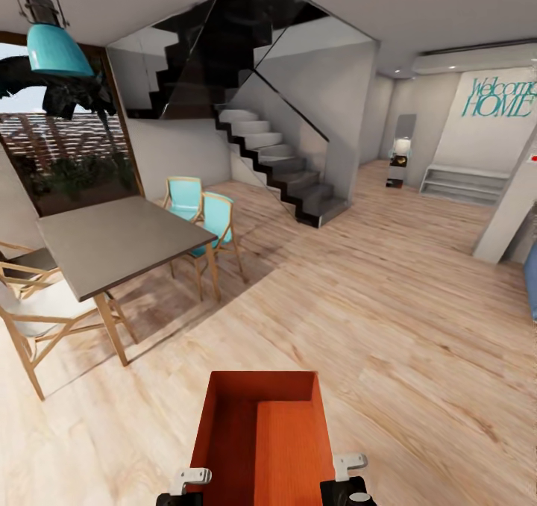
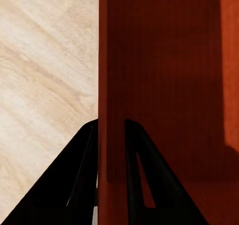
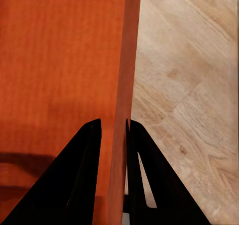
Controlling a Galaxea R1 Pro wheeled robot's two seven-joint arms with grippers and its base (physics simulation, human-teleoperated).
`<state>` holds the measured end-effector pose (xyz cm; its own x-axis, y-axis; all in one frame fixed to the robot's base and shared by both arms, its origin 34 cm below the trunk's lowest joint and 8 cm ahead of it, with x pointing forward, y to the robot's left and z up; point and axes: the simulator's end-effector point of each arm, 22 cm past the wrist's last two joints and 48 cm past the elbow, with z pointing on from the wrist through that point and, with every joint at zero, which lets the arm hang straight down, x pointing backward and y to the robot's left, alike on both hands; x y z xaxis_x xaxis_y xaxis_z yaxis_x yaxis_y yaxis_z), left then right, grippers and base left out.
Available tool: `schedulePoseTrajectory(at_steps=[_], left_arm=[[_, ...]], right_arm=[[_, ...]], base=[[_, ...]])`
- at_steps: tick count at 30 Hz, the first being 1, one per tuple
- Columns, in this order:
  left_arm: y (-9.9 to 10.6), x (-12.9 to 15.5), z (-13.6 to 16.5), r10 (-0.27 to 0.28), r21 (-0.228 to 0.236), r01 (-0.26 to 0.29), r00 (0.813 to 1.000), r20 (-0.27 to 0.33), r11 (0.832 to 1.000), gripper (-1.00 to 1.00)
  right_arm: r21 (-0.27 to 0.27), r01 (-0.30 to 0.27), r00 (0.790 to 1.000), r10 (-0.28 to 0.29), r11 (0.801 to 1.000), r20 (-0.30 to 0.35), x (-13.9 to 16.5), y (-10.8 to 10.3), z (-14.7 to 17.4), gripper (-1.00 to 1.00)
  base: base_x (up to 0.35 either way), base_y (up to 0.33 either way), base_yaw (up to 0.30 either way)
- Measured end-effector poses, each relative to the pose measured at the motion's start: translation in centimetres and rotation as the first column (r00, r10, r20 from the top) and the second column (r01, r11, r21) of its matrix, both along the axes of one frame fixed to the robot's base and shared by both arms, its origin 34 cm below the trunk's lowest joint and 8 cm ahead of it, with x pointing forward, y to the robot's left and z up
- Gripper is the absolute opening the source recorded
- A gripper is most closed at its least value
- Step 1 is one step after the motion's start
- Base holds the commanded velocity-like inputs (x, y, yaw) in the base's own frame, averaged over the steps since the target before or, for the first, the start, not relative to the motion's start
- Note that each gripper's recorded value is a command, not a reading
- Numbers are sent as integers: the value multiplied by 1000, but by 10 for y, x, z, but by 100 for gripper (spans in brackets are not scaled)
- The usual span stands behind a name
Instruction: Move the two storage containers from the living room to the garage. In the garage, place one container on the floor and stack the other container on top of it (either order is fine).
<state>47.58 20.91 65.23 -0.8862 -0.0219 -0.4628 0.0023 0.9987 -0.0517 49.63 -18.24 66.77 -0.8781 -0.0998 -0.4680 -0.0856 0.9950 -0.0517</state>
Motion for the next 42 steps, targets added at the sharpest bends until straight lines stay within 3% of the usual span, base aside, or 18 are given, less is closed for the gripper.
schedulePoseTrajectory(at_steps=[15,30,42], left_arm=[[0,0,0,0,0,0,1000,1,1000,-100],[0,0,0,0,0,0,1000,1,1000,-100],[0,0,0,0,0,0,1000,1,1000,-100]], right_arm=[[0,-1,1000,1,1000,1,0,0,0,-100],[0,-1,1000,1,1000,1,0,0,0,-100],[-1,-1,1000,1,1000,1,0,0,0,-100]], base=[[342,0,-261],[342,0,-35],[342,0,-222]])
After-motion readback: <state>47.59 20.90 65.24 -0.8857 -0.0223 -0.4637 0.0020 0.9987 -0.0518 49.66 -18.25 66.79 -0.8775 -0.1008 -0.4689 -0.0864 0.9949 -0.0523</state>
